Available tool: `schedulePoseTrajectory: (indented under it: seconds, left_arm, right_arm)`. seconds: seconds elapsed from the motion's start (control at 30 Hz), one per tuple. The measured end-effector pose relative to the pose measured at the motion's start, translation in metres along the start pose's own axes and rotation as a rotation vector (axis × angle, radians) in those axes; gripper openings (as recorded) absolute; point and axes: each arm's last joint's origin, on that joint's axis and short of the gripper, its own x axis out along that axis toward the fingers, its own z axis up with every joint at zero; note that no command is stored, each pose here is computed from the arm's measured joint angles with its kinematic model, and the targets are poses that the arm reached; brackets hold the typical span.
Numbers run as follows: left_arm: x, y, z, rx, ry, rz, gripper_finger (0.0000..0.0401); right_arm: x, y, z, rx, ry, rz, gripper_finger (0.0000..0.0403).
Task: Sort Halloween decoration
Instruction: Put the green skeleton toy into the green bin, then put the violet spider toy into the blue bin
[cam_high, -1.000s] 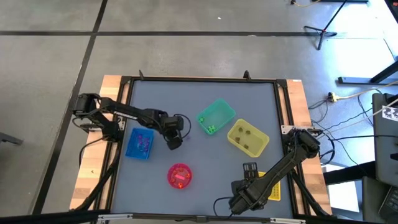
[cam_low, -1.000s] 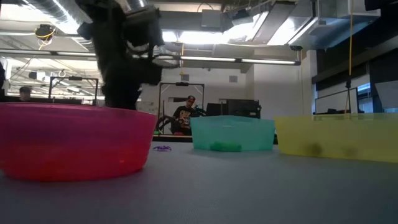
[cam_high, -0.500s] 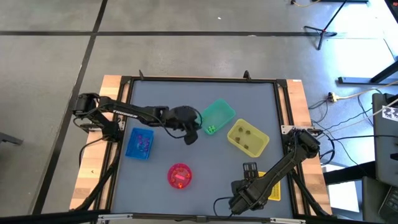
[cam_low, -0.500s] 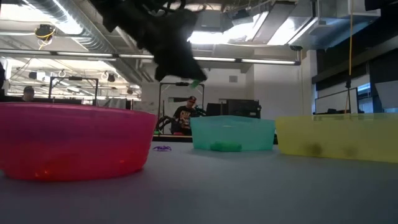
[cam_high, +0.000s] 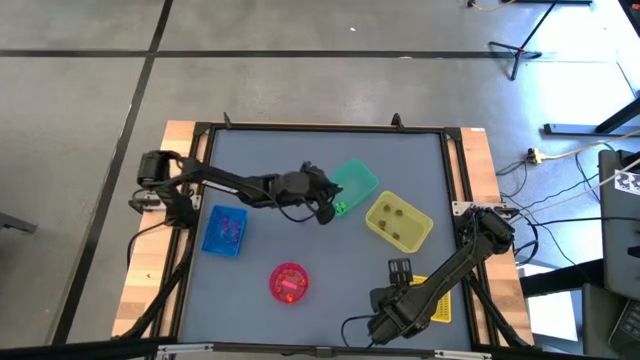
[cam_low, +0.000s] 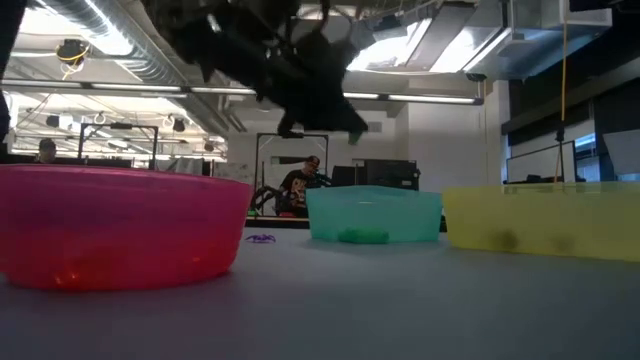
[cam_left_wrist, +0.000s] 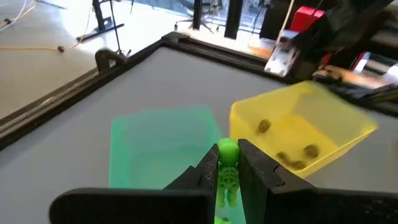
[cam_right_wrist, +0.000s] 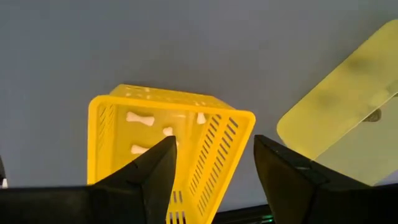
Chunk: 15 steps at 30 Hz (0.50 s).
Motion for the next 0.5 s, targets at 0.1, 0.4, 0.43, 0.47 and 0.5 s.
schedulePoseTrajectory:
  seconds: [0.1,0.4,0.43,0.47,0.5]
  left_arm:
    - [0.013,0.004,-0.014,0.009,0.026,0.019,0.0026]
    - [0.026,0.013,-0.028,0.061,0.065,0.04,0.009]
    - [0.026,0.013,-0.028,0.061,0.064,0.041,0.0101]
    - [0.026,0.013,-0.028,0.061,0.064,0.041,0.0113]
    - [0.026,0.013,-0.028,0.061,0.066,0.042,0.0124]
  right_arm:
    - [0.0,0.0,0.0,0.0,-0.006,-0.008,0.0214]
    - [0.0,0.0,0.0,0.0,-0.006,-0.008,0.0214]
    - [0.0,0.0,0.0,0.0,-0.007,-0.009,0.0214]
    - [0.0,0.0,0.0,0.0,-0.009,-0.012,0.0214]
    - [0.0,0.0,0.0,0.0,-0.012,-0.015,0.0214]
